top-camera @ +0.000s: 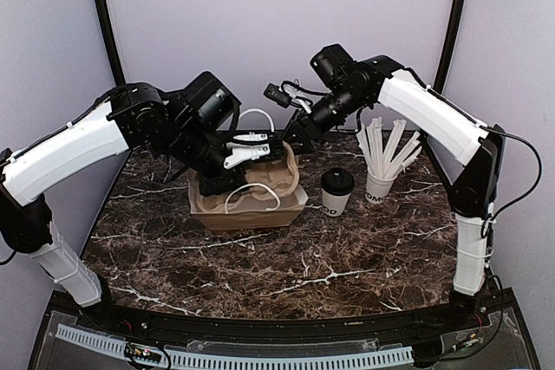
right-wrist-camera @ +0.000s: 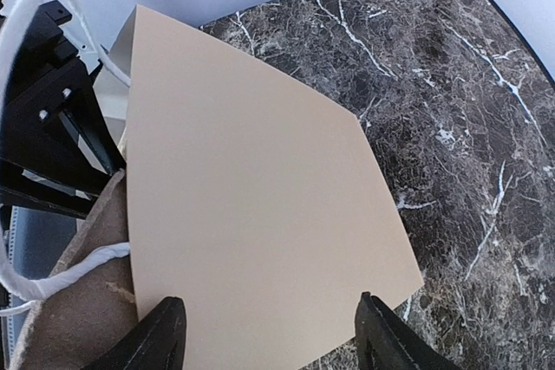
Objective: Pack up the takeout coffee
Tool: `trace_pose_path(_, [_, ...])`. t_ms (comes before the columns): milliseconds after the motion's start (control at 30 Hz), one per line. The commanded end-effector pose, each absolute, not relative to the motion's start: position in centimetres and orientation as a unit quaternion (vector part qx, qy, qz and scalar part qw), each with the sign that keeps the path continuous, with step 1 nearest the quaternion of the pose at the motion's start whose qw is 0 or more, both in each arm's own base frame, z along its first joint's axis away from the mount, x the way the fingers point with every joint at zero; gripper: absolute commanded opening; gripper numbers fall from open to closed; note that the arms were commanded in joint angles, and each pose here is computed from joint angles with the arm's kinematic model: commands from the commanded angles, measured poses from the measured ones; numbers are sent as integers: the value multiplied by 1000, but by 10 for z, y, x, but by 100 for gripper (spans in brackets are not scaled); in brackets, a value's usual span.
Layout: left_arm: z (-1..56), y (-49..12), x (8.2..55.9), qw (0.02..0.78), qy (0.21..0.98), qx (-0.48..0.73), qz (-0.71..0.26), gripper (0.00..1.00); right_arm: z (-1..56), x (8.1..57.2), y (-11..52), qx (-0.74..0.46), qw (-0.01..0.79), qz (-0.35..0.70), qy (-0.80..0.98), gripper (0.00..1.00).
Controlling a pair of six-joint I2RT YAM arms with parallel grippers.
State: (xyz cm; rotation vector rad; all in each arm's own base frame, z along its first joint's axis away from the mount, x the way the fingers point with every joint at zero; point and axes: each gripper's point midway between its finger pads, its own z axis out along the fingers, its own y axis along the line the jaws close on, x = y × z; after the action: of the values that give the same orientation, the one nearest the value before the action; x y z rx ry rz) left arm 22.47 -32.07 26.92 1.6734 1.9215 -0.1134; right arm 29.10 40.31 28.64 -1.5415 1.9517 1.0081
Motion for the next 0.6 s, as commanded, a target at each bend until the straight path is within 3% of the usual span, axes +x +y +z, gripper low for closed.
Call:
trace_pose_path(0, [279,-309,231,301,730,613,-21,20,301,277,393,-556,223,371,710,70])
trace_pose_path(233, [276,-308,230,297,730,615,-19,20,312,264,395,-562,226,380,699,77])
trace_pose_path(567, [270,-306,236,294,734,612,-3,19,283,265,387,-561,206,336,728,79])
